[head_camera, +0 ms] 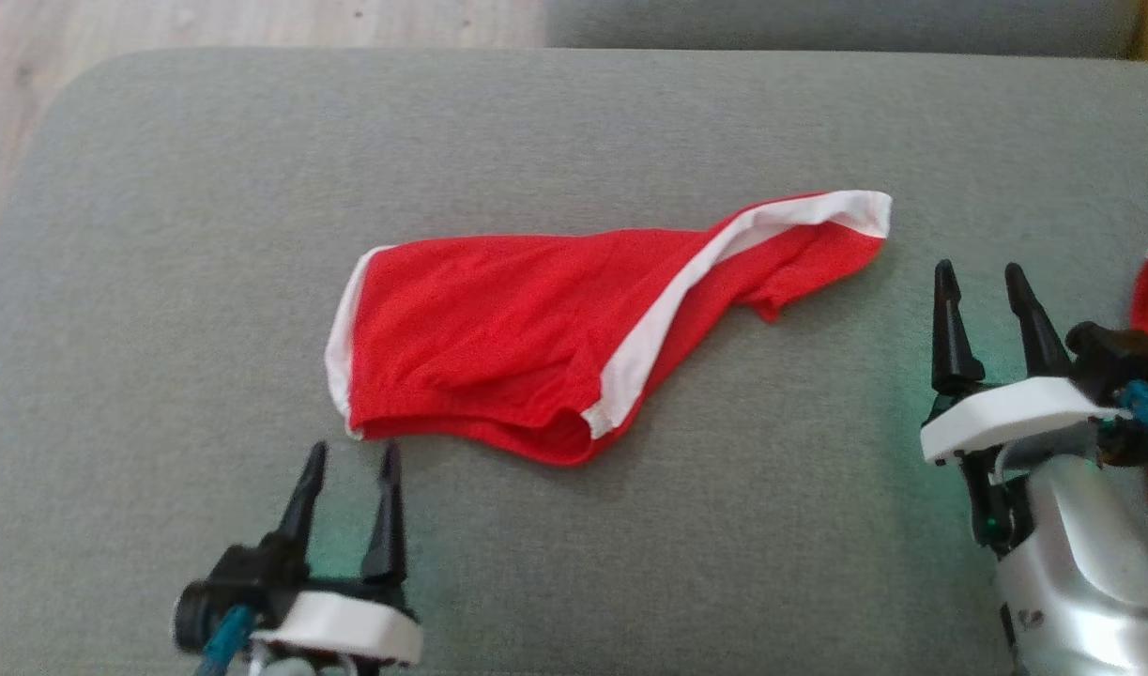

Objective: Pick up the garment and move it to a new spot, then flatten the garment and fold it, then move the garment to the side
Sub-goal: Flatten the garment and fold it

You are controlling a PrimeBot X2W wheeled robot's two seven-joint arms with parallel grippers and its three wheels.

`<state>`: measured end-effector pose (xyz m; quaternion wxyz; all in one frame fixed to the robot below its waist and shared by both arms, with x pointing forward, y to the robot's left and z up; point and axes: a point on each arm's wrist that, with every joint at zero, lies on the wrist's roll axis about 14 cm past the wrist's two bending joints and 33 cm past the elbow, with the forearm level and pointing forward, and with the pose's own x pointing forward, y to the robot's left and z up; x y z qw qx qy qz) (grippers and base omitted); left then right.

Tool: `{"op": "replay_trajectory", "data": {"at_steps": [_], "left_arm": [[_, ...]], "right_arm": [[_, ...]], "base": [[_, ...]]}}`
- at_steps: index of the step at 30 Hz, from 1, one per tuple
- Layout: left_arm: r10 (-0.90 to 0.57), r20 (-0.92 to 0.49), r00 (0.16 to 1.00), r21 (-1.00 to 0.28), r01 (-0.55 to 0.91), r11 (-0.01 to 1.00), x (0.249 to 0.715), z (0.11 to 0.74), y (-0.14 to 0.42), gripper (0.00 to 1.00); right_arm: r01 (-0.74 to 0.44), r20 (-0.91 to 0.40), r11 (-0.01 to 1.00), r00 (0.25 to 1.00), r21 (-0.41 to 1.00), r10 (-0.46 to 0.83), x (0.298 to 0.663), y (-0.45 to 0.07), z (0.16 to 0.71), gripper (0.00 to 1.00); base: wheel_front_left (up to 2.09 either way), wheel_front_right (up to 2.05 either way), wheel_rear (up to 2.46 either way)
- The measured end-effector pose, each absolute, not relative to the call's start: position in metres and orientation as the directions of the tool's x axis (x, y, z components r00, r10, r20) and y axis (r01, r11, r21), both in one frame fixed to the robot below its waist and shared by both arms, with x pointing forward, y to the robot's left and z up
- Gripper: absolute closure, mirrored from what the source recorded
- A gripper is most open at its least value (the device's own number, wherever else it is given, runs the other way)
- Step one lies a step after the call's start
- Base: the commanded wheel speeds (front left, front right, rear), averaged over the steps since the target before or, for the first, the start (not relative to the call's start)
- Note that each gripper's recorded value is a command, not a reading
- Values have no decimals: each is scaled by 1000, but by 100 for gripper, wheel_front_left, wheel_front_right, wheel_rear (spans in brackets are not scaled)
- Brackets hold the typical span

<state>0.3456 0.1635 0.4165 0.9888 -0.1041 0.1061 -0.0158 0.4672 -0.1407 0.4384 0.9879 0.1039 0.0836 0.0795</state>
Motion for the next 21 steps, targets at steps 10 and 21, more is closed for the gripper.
{"op": "replay_trajectory", "data": {"at_steps": [10,21], "left_arm": [[-415,-142,899,-348,347,871,374,429,49,0],[-552,-220,804,-457,415,787,355,401,0,0]], "right_arm": [[-101,-140,987,983,129,119,440,-159,435,0],[-54,-166,990,983,132,76,432,-175,426,0]], "base": [[0,0,0],[0,0,0]]}}
